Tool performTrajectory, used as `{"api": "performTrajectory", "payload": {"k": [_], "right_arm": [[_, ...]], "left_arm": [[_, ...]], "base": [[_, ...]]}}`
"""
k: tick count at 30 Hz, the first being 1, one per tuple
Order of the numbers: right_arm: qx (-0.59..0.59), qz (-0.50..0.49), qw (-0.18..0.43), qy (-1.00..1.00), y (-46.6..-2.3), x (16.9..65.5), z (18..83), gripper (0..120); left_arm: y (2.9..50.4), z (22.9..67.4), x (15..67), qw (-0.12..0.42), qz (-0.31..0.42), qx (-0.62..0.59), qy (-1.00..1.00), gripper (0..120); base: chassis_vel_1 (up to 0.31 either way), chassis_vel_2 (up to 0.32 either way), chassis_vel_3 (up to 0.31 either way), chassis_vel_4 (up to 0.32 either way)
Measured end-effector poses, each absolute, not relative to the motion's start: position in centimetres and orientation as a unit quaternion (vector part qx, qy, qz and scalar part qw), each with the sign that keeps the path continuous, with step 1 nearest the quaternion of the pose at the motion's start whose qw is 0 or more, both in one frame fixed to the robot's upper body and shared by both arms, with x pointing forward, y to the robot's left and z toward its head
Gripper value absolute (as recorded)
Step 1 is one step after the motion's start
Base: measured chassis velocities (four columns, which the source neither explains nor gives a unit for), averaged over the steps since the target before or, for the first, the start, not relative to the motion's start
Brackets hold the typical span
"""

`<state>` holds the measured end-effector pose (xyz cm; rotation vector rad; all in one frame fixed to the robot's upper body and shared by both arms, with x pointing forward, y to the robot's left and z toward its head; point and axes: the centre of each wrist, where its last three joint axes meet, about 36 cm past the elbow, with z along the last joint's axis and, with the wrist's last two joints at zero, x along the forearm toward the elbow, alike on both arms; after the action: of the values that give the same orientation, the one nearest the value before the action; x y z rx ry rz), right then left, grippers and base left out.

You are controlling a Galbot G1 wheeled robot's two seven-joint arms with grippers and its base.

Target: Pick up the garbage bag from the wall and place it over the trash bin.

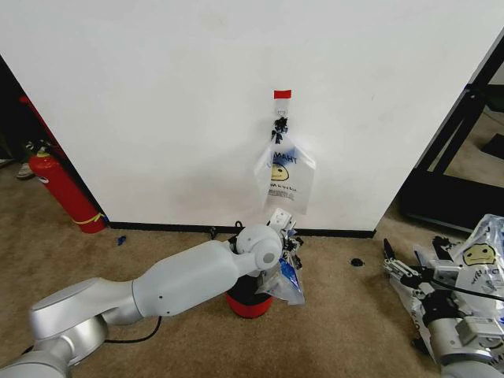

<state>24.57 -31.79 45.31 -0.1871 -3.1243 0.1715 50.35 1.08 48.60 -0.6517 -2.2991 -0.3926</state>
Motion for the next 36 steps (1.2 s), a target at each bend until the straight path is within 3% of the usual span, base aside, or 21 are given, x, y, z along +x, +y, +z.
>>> {"api": "performTrajectory", "payload": {"k": [2,6,7,8,10,14,28,36], "right_arm": [[-0.060,0.052,0.003,-0.997,-31.8,24.6,45.4,100],[-0.060,0.051,0.002,-0.997,-31.8,24.6,45.4,100],[-0.059,0.050,0.002,-0.997,-31.8,24.6,45.5,100],[-0.059,0.050,0.002,-0.997,-31.8,24.6,45.5,100],[-0.058,0.049,0.003,-0.997,-31.8,24.7,45.6,100],[-0.057,0.047,0.005,-0.997,-31.8,24.7,45.6,100],[0.006,0.000,0.061,-0.998,-30.3,26.2,45.3,100],[0.077,0.027,0.085,-0.993,-30.6,30.8,44.3,100]], "left_arm": [[1.1,48.3,50.7,0.355,-0.153,-0.248,-0.888,37],[1.2,48.0,50.6,0.357,-0.156,-0.249,-0.887,30],[1.2,47.8,50.6,0.359,-0.157,-0.249,-0.886,20],[1.2,47.8,50.6,0.359,-0.157,-0.249,-0.886,20],[1.3,47.6,50.5,0.361,-0.157,-0.248,-0.885,8],[1.5,47.6,50.3,0.361,-0.156,-0.247,-0.886,0],[3.6,49.1,49.3,0.353,-0.130,-0.235,-0.896,0],[1.7,47.4,47.8,0.368,-0.128,-0.251,-0.886,0]], "base": [[0.000,0.000,0.000,0.000],[0.000,0.000,0.000,0.000],[0.000,0.000,0.000,0.000],[0.000,0.000,0.000,0.000],[0.000,0.000,0.000,0.000],[0.000,0.000,0.000,0.000],[0.000,0.000,0.000,0.000],[0.000,0.000,0.000,0.000]]}}
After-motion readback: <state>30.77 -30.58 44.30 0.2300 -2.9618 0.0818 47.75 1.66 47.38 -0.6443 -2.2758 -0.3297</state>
